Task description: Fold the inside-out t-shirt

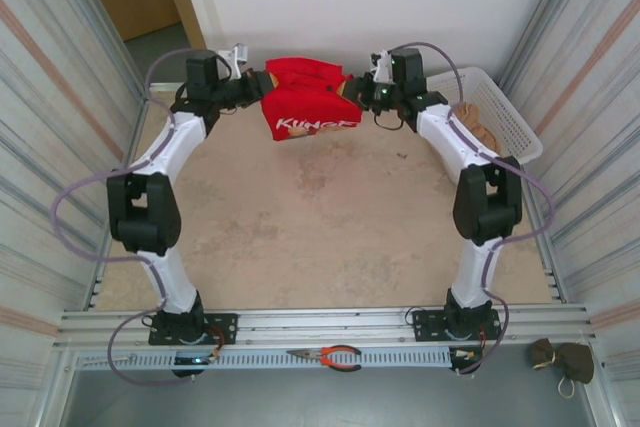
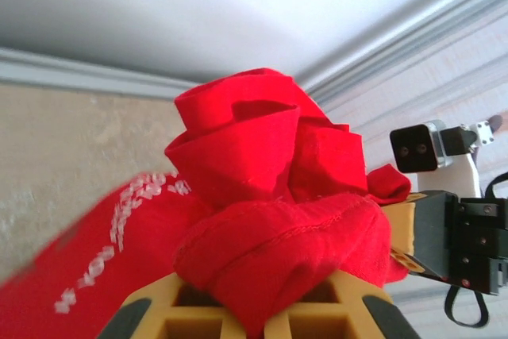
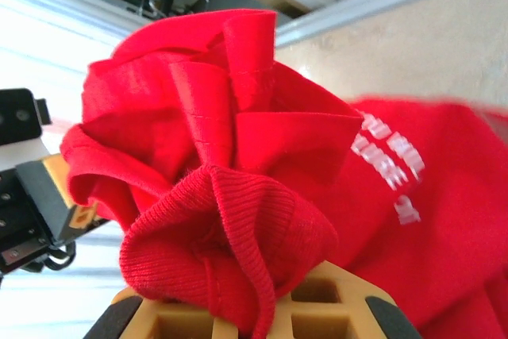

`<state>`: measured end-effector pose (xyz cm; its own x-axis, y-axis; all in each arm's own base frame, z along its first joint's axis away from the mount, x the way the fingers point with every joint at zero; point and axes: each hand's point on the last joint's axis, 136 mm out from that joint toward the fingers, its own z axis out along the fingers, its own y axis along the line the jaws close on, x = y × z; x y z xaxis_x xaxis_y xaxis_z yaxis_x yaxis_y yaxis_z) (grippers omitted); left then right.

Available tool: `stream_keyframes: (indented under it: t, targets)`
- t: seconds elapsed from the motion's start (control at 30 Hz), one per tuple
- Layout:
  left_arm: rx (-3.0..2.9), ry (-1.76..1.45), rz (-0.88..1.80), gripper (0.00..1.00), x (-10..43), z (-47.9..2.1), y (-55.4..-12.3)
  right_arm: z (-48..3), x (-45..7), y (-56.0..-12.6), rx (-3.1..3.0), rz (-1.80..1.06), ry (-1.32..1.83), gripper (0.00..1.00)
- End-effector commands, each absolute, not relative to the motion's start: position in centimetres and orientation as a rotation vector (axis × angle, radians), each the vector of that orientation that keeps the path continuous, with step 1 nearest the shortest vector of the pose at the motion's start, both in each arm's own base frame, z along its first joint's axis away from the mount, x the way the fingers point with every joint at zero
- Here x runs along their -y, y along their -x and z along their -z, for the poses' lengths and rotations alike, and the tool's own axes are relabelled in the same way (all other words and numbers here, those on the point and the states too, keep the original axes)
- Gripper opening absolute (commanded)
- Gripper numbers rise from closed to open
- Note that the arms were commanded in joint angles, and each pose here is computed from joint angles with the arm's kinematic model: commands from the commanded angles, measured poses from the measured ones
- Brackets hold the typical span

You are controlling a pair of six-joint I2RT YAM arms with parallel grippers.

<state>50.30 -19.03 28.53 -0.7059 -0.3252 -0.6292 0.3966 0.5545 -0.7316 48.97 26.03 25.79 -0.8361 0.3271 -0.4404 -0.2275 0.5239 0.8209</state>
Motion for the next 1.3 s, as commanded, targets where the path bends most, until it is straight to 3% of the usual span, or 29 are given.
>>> stream_keyframes:
  t: [0.0, 0.23, 0.37, 0.8, 1.03, 1.27]
  targets:
    - [-2.039, -0.08, 1.21, 0.0, 19.1, -27.7, -47.0, -24.4, -25.8, -45.7, -2.226, -1.289, -0.103, 0.0]
    - [-2.182, 0.001, 1.189, 0.0, 19.4, -18.5, -38.2, -14.7, -26.7, -35.3, -2.391, -1.187, -0.09, 0.0]
    - [-2.253, 0.05, 1.076, 0.0, 18.5, -14.5, -36.1, -12.3, -26.2, -33.5, -2.429, -1.054, -0.054, 0.0]
    - [-2.302, -0.033, 0.824, 0.0, 18.0, -12.1, -44.2, -10.9, -23.4, -41.6, -2.397, -0.789, -0.082, 0.0]
    - [-2.311, -0.049, 0.718, 0.0, 17.6, -10.0, -48.8, -8.7, -23.9, -46.7, -2.432, -0.783, -0.131, 0.0]
    - [-2.275, 0.068, 0.697, 0.0, 15.8, -8.7, -50.6, -8.8, -23.9, -50.4, -2.419, -0.785, -0.138, 0.0]
